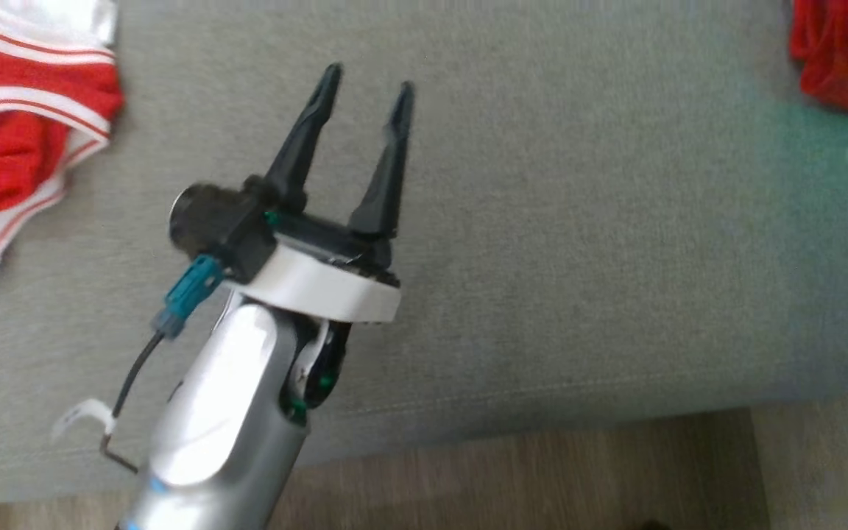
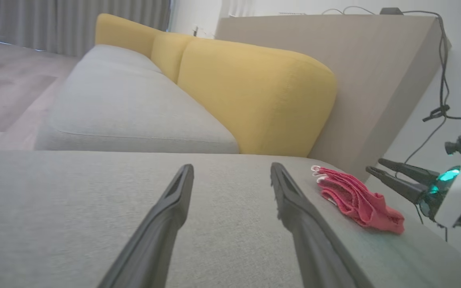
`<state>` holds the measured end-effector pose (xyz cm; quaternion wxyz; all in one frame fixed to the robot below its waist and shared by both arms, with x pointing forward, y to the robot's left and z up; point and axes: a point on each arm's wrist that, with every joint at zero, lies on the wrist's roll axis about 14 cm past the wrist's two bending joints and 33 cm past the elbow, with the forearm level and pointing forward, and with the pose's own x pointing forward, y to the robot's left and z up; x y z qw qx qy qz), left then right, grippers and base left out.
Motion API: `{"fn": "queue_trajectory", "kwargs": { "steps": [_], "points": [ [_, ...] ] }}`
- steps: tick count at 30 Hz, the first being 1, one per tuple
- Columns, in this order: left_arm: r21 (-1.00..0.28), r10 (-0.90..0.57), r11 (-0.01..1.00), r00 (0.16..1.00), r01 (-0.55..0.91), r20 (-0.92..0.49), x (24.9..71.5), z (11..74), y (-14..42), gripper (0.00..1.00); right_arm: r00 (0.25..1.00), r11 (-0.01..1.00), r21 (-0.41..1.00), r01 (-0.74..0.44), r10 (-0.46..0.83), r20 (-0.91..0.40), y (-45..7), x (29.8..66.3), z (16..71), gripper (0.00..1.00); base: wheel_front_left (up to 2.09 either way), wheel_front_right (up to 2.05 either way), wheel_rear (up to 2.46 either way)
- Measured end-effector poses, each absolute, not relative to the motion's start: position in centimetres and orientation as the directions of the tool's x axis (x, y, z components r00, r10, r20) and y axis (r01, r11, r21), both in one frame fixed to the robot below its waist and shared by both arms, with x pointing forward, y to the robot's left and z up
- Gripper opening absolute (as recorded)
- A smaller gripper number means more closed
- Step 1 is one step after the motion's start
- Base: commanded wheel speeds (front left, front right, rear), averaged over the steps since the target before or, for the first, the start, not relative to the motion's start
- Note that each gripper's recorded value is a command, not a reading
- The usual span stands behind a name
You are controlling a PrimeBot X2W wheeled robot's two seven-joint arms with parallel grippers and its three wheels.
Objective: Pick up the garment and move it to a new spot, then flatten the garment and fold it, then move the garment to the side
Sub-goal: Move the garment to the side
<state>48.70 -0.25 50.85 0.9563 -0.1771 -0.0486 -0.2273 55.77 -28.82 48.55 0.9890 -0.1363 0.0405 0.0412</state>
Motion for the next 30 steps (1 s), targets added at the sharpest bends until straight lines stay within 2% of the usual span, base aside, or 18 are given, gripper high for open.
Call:
{"fn": "queue_trajectory", "kwargs": {
  "steps": [8,15,23,30],
  "points": [
    [-0.304,-0.240,0.911,0.958,0.278,0.155,45.1,52.5,6.4,1.00,0.977,0.969,-0.127,-0.212,0.210,-0.028,-20.9,53.4,50.1,1.00,0.00,0.00,0.00],
    [-0.272,-0.167,0.941,0.975,0.202,0.148,41.2,53.2,9.4,1.00,0.965,0.965,-0.025,-0.261,0.261,0.012,-16.5,50.5,50.6,1.00,0.00,0.00,0.00],
    [-0.290,-0.110,0.946,0.986,0.142,0.122,37.5,52.7,11.1,1.00,0.960,0.960,0.036,-0.278,0.277,0.032,-13.7,46.1,50.2,1.00,0.00,0.00,0.00],
    [-0.285,-0.103,0.949,0.987,0.134,0.124,35.9,52.8,11.4,1.00,0.966,0.965,0.063,-0.255,0.251,0.059,-13.3,43.9,50.6,1.00,0.00,0.00,0.00]
  ]
}}
